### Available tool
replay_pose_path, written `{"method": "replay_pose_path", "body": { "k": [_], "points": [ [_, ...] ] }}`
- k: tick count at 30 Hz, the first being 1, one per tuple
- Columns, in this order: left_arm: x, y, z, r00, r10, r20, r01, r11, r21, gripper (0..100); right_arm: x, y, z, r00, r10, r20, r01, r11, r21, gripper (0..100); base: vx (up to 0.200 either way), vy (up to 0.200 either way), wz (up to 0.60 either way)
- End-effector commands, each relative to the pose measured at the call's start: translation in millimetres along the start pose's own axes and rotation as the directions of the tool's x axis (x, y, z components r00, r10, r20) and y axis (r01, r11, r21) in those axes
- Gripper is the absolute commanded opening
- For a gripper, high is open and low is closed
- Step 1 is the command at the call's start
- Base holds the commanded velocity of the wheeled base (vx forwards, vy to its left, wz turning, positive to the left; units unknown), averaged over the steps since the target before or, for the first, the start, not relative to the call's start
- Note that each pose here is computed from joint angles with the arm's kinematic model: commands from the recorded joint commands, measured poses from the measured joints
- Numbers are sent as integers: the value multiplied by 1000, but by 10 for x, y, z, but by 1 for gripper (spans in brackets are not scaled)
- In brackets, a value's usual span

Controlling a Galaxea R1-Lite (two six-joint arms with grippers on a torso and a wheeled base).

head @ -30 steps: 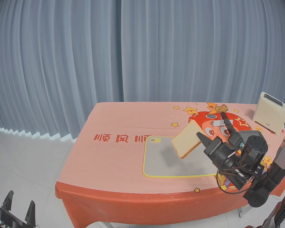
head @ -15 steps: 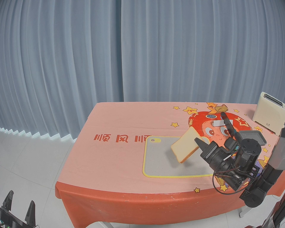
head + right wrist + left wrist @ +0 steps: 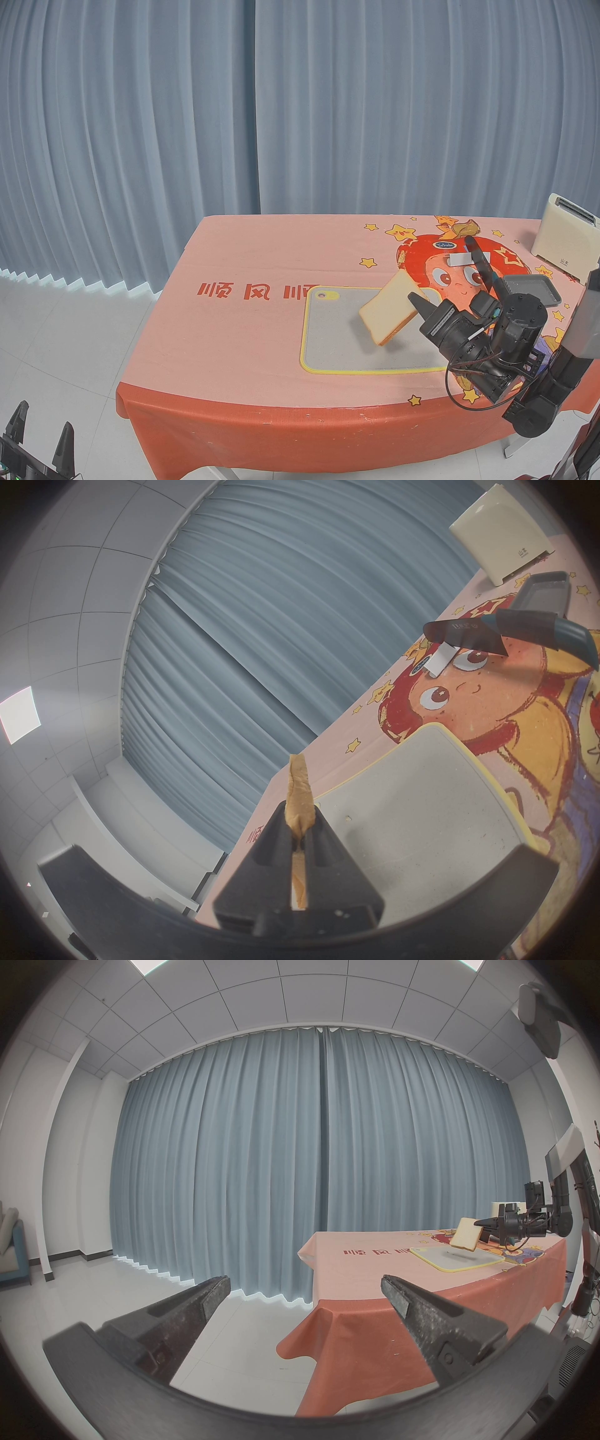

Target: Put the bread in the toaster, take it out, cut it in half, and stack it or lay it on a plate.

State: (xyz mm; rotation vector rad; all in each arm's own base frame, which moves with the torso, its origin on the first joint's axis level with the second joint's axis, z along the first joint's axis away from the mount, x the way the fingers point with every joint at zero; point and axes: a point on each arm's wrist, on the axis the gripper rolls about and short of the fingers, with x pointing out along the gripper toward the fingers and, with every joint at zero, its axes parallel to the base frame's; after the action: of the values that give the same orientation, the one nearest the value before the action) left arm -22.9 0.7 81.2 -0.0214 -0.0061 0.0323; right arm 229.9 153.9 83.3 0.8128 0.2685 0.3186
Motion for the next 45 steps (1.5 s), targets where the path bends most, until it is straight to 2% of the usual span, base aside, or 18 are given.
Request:
{"method": "replay_pose_path", "body": {
  "k": [1,10,16,45],
  "points": [
    [9,1,-50,1000,0,-12,0,1000,0,100,12,-2,-5,1000,3,3,-3,1000,1,0,0,0,0],
    [9,1,-50,1000,0,-12,0,1000,0,100,3,10,25,1000,8,13,-8,1000,2,0,0,0,0],
    [9,1,-50,1000,0,-12,0,1000,0,100,23,-1,21,1000,4,14,-3,1000,-30,0,0,0,0],
    [9,1,-50,1000,2,-12,-2,1000,0,100,41,-41,-69,1000,-14,-16,13,997,-71,0,0,0,0]
  ]
}}
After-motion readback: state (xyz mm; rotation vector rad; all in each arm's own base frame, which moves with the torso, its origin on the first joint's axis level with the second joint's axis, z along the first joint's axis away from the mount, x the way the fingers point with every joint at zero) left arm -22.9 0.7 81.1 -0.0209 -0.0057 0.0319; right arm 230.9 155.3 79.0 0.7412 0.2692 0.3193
